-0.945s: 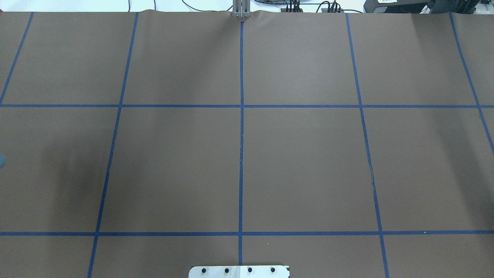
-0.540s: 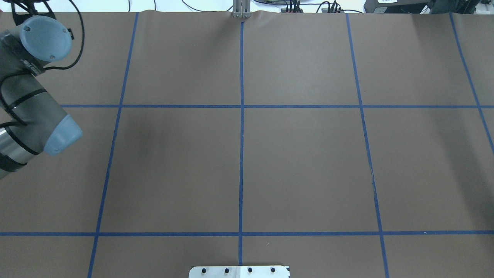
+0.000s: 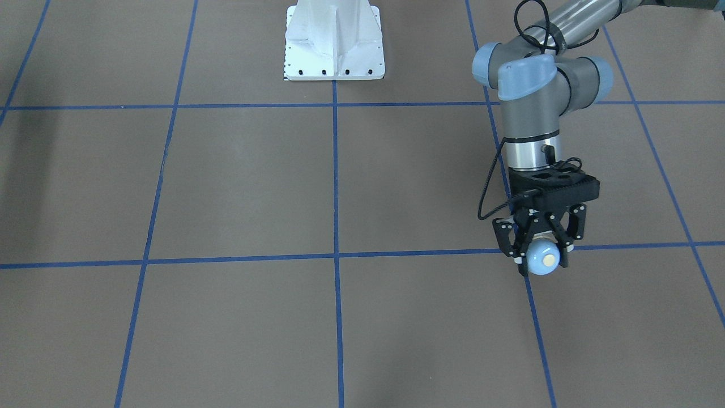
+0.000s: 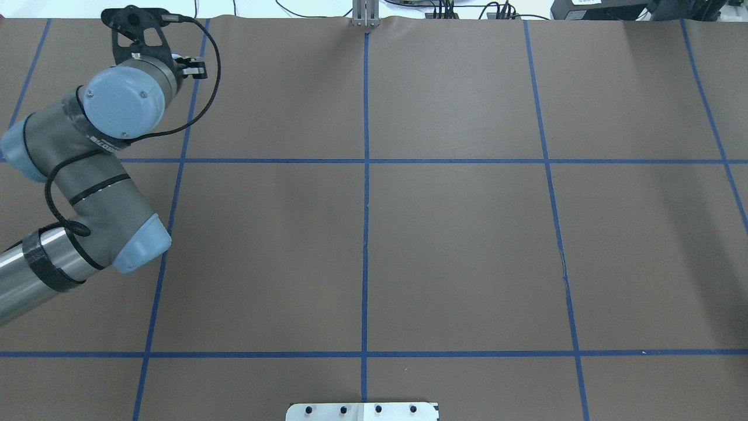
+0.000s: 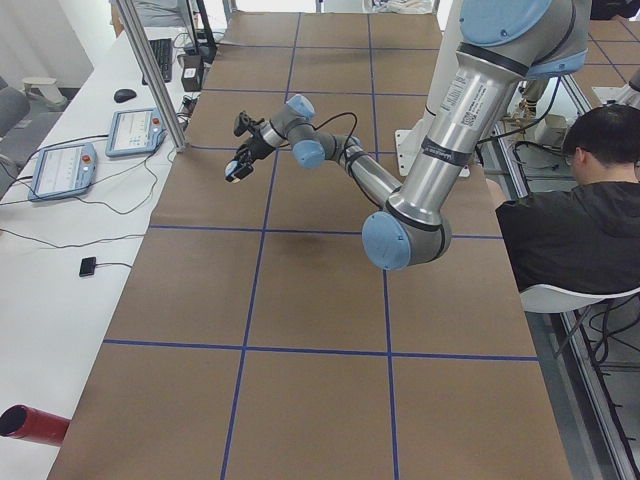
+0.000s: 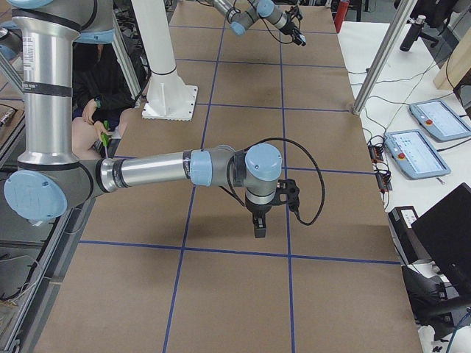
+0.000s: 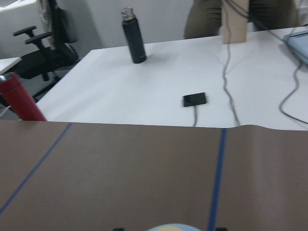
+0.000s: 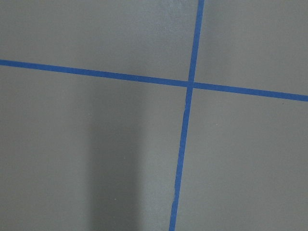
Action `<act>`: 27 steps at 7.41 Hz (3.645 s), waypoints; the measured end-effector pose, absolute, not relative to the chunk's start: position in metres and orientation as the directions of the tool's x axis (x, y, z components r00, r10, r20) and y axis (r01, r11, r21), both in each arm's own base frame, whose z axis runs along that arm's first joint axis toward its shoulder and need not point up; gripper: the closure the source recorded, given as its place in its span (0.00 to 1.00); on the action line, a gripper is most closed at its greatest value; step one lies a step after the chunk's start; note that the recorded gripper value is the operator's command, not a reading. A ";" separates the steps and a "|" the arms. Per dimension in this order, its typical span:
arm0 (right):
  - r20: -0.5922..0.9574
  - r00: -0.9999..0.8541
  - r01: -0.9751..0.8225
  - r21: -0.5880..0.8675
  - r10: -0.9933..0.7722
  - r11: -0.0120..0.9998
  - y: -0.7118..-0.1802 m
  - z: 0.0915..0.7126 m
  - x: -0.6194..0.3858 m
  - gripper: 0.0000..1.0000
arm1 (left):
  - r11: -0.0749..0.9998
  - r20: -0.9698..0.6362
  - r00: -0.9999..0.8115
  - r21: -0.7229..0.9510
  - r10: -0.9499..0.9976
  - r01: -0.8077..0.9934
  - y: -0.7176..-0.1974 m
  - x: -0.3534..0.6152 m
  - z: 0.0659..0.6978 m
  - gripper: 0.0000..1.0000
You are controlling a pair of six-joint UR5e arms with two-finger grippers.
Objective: Place and press bell with both arms
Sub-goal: 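Carry the bell with the left gripper toward the table center, then lower the bell onto the grid center and open the left gripper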
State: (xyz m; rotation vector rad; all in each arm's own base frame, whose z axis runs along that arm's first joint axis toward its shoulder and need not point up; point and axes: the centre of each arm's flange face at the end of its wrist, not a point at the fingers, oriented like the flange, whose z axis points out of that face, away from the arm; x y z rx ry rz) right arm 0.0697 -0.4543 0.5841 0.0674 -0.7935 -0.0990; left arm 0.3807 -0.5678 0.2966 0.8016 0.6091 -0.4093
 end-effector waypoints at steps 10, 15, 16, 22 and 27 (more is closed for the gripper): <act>0.709 0.696 0.081 0.075 -0.110 0.994 -0.453 0.595 0.062 0.00 | 0.537 -0.771 0.626 0.580 0.119 0.613 -0.508 0.622 0.226 1.00; 0.708 0.695 0.088 0.085 -0.122 0.993 -0.457 0.591 0.058 0.00 | 0.525 -0.745 0.659 0.605 0.107 0.599 -0.503 0.665 0.234 1.00; 0.708 0.695 0.088 0.086 -0.123 0.992 -0.458 0.591 0.058 0.00 | 0.528 -0.741 0.663 0.607 0.106 0.593 -0.503 0.675 0.232 1.00; 0.708 0.695 0.090 0.088 -0.126 0.992 -0.458 0.590 0.057 0.00 | 0.537 -0.730 0.675 0.613 0.104 0.580 -0.502 0.690 0.233 1.00; 0.708 0.695 0.091 0.088 -0.127 0.992 -0.458 0.589 0.056 0.00 | 0.543 -0.732 0.673 0.610 0.108 0.577 -0.497 0.695 0.231 0.16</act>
